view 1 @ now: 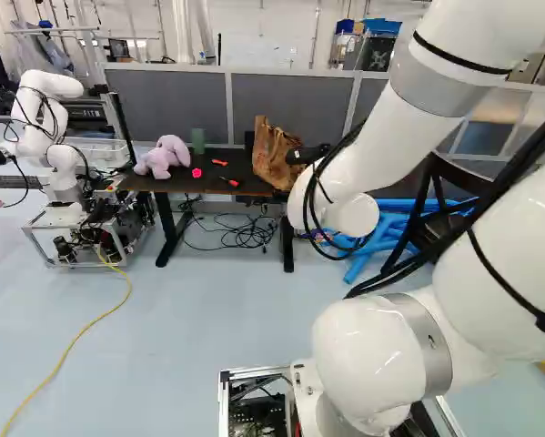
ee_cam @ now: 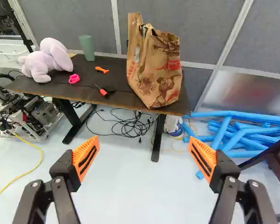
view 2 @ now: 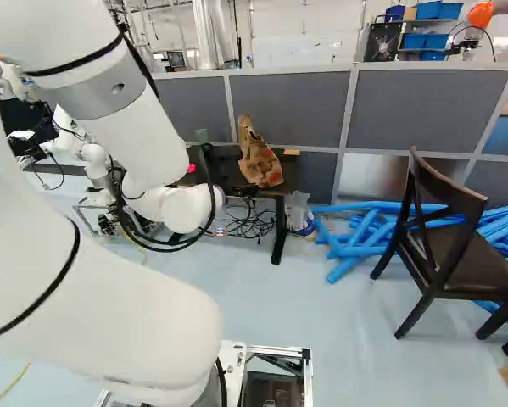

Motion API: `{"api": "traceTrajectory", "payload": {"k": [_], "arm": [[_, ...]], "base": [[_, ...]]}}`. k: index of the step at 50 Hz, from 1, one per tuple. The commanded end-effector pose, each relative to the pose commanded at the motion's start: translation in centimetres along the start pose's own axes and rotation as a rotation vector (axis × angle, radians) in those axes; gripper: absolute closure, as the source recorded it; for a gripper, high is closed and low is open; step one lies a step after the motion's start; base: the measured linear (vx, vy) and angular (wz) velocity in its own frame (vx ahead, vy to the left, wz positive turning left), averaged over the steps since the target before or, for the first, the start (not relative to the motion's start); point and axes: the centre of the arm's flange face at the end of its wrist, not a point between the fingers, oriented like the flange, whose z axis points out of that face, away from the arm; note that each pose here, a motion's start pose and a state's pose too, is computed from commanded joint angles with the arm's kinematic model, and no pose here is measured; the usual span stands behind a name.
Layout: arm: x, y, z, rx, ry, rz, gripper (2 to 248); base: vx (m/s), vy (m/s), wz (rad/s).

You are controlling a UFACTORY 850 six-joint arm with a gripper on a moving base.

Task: Pick up the bag on the ground and place it on the table

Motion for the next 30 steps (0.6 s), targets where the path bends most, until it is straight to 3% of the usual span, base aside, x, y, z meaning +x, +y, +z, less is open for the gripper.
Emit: {"api": "traceTrajectory", "payload": {"k": [30], "arm": [[-2.3, 0.1, -2.0, -0.008, 0.059, 0.029, 3]], "base": [[0.0, 0.0, 0.0]]}}
